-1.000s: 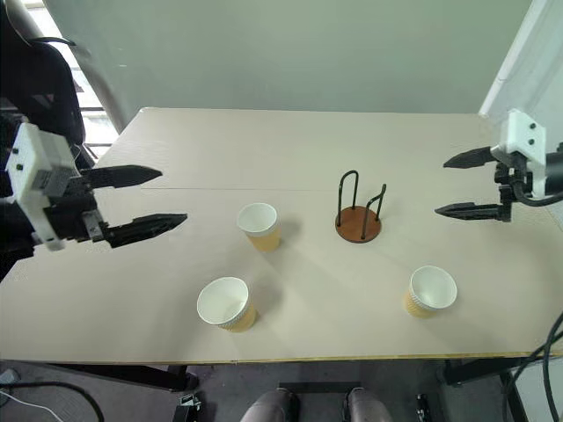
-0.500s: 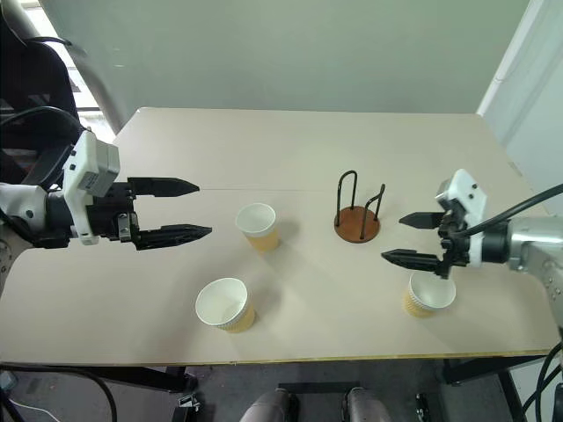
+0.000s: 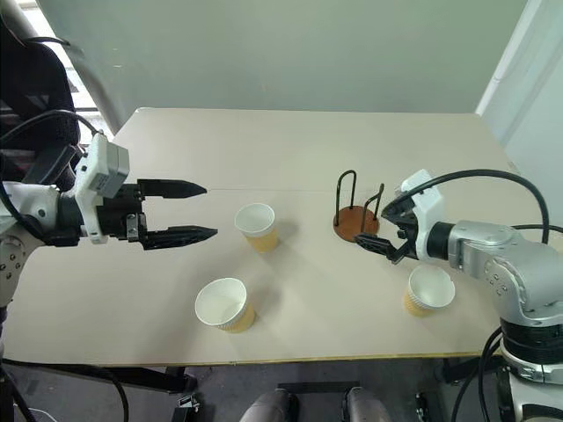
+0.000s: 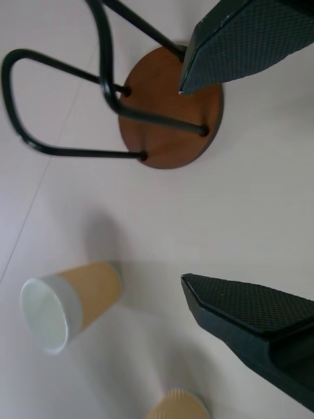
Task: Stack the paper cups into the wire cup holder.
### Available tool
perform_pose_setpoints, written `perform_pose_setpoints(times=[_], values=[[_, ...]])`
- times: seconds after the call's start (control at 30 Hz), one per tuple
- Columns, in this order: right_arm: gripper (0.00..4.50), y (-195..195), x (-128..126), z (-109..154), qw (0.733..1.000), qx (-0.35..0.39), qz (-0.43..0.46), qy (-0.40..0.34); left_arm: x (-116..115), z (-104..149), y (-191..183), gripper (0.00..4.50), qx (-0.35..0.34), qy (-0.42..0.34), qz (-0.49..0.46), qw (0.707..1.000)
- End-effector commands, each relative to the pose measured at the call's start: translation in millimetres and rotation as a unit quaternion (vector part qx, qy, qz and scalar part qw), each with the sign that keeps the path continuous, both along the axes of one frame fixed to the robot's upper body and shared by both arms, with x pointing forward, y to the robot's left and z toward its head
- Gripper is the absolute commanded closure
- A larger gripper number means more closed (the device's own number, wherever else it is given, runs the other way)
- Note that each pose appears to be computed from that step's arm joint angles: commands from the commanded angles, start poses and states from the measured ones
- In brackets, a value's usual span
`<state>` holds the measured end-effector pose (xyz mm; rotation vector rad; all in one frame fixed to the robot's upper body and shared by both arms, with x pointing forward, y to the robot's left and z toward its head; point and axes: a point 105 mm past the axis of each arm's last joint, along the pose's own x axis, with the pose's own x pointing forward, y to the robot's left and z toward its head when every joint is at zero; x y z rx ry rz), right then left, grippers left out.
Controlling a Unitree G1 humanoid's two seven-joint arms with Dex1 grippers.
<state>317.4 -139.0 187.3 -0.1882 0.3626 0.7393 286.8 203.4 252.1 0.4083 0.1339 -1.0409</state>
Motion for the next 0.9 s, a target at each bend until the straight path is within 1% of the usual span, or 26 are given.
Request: perform_pose_setpoints(times=[0.03,0.23,0.37,0.5,0.73,0.83,0.9], values=[[0.02,3.9,11.7,1.8,1.0,-0.001,-0.018,-0.02,-4.8,14.1,6.3,0.0,0.016,-0.035,0.021,0.999],[0.02,8.1,24.2,-3.9,0.999,-0.003,-0.028,-0.027,-7.7,14.1,11.4,0.0,0.02,-0.04,0.039,0.998],[0.02,14.6,36.8,-2.7,0.998,0.0,-0.037,-0.05,-12.5,14.3,14.6,0.0,0.023,-0.042,0.051,0.998],[0.02,24.1,45.9,7.2,0.996,0.022,-0.043,-0.079,-16.4,14.1,16.1,0.0,0.024,-0.043,0.058,0.997],[0.02,35.7,50.0,10.4,0.995,0.032,-0.032,-0.084,-20.7,14.8,20.3,0.0,0.028,-0.044,0.07,0.996],[0.6,38.4,51.7,11.0,0.995,0.035,-0.031,-0.085,-21.3,14.8,20.3,0.0,0.028,-0.045,0.072,0.996],[1.22,39.9,51.5,10.8,0.995,0.033,-0.028,-0.085,-21.8,14.6,20.3,0.0,0.028,-0.045,0.072,0.996]])
